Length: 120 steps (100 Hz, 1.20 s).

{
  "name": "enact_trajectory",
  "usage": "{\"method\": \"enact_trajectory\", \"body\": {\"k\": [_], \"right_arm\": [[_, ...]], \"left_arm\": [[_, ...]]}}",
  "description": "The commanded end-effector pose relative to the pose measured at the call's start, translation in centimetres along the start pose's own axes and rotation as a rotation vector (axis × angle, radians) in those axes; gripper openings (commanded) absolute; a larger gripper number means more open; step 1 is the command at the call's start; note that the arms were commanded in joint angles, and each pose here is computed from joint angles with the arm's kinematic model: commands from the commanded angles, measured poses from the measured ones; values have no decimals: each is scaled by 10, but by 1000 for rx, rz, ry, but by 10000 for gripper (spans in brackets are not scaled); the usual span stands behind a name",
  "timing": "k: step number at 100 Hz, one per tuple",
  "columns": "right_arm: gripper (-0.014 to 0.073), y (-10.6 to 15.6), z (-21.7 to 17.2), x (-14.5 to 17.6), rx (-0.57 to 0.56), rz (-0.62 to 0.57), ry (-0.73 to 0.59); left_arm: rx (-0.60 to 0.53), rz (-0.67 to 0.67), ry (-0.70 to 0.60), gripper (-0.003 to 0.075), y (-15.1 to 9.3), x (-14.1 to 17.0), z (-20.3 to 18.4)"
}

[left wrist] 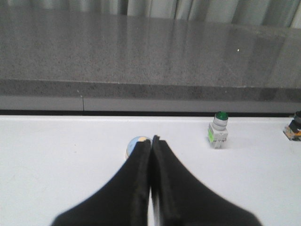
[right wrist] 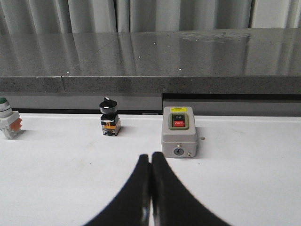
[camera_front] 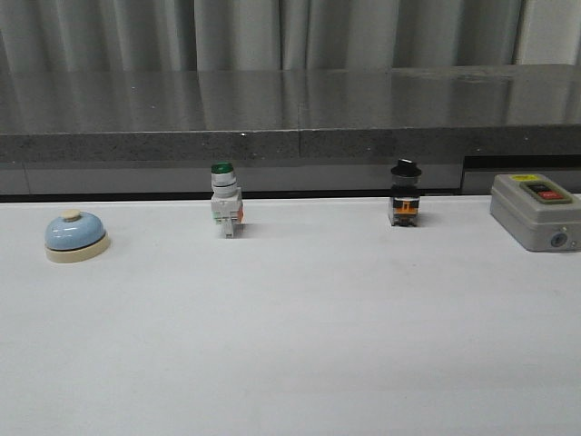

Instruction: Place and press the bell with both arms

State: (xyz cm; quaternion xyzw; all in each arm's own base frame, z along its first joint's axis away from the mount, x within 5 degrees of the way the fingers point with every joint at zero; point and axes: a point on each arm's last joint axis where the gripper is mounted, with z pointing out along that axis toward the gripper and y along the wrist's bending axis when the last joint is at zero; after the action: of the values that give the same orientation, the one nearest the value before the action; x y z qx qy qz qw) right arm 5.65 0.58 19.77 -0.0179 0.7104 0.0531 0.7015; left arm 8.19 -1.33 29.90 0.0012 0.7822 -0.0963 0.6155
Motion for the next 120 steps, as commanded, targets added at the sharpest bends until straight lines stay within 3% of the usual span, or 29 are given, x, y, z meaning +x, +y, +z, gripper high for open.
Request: {"method": "enact_trajectory", "body": {"k": [1, 20, 44, 87, 101, 120], "right_arm": [[-60, 0, -3, -13, -3, -11, -120], [-60, 0, -3, -13, -3, -11, -120], [-60, 0, -3, -13, -3, -11, -120], [-60, 0, -3, -13, -3, -11, -120], [-60, 0, -3, -13, -3, -11, -120], [-60, 0, -3, -13, -3, -11, -120]], "left_arm": [[5, -29, 14, -20, -5, -32, 10], [-4, -32, 206, -20, -8, -62, 49], [-19, -41, 396, -20, -7, -65, 93], [-30, -21, 491, 1, -4, -53, 110], [-38, -2, 510, 175, -3, -52, 109], [-41, 26, 521, 613, -2, -51, 108]]}}
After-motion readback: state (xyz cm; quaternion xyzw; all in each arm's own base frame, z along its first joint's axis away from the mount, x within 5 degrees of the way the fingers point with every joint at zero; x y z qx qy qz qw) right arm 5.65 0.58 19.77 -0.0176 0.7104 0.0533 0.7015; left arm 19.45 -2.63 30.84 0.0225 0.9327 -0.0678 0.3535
